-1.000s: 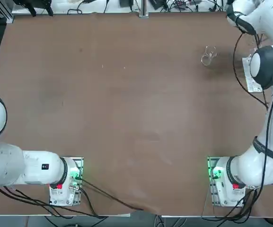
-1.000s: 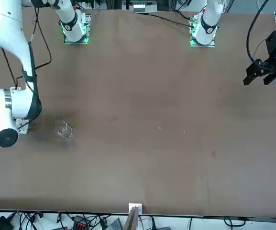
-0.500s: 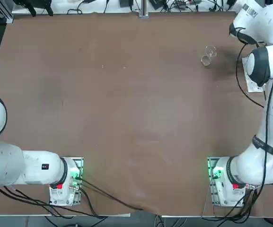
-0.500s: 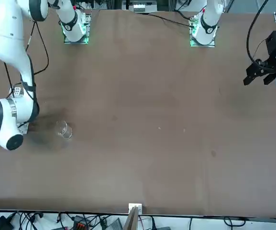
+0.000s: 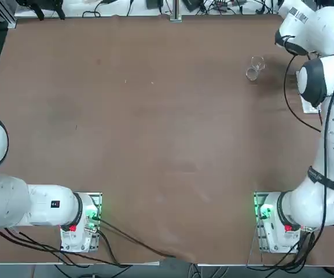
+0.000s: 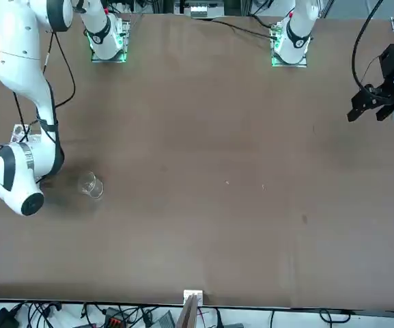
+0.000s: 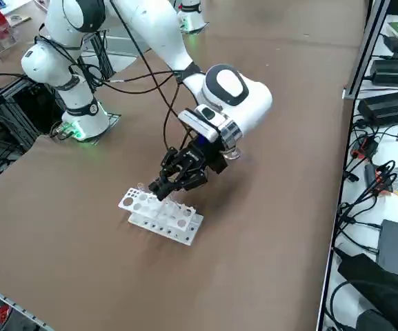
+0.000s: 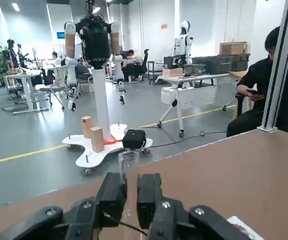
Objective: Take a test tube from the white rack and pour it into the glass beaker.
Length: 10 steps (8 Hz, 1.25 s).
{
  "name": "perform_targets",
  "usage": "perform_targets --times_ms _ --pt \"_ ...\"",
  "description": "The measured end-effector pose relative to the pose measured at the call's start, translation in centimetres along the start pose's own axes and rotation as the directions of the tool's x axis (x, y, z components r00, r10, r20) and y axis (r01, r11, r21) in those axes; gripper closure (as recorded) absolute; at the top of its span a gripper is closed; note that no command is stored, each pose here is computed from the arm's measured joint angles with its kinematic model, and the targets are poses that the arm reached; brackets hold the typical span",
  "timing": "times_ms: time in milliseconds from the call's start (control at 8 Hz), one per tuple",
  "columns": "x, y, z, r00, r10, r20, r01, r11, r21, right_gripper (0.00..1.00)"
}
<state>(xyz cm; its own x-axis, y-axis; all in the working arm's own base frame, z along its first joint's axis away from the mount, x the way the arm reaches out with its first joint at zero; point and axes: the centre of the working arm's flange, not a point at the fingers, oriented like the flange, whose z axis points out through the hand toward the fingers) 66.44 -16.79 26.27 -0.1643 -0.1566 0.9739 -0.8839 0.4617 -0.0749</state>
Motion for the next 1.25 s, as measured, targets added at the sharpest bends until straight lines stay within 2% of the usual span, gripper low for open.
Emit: perform_targets --times_ms 1250 --pt "-2.3 1.4 -0.1 0.999 -0.005 -0.039 0.004 1.0 -0.009 0.81"
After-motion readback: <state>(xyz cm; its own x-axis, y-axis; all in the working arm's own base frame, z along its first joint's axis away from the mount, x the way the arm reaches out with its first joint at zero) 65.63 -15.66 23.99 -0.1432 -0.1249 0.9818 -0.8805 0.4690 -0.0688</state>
